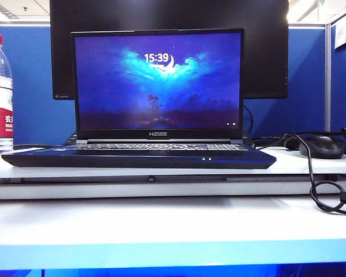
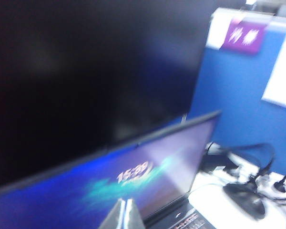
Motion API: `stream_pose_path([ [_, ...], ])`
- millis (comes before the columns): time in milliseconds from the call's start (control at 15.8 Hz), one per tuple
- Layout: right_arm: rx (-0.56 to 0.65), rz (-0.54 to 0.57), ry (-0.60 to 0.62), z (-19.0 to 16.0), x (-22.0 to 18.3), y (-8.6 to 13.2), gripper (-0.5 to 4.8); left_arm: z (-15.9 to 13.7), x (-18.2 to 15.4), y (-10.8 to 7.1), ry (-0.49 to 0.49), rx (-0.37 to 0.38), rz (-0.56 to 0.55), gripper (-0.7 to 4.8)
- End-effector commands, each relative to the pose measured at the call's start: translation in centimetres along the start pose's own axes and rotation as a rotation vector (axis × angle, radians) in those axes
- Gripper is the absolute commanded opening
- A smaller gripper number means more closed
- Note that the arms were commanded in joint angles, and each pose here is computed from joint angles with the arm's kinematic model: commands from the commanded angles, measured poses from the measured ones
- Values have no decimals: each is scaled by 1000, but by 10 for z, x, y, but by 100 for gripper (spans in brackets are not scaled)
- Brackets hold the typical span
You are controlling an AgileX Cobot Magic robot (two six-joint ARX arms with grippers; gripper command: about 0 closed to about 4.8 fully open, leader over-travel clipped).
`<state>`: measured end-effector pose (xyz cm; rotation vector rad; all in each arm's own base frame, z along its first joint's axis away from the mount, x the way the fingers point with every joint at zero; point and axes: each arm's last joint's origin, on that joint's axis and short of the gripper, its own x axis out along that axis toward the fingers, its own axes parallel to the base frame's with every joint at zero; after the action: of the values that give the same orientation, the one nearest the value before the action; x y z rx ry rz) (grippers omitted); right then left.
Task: Open the lid of the black laptop.
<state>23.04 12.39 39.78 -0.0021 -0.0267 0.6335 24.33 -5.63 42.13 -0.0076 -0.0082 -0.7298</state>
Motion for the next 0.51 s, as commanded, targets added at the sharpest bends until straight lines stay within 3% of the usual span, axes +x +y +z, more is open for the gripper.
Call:
stream_pose_path([
  [63,31,10,-74,2,-43,12,-1,13,-41,-26,-13,25,6,21],
  [253,63,-41,-132,-15,-98,19,-1,-14,-102,-62,-85,-45,76,20],
  [505,73,-75,-151,-39,-135,23,-1,-69,-164,-96,-176,-107,205,17],
])
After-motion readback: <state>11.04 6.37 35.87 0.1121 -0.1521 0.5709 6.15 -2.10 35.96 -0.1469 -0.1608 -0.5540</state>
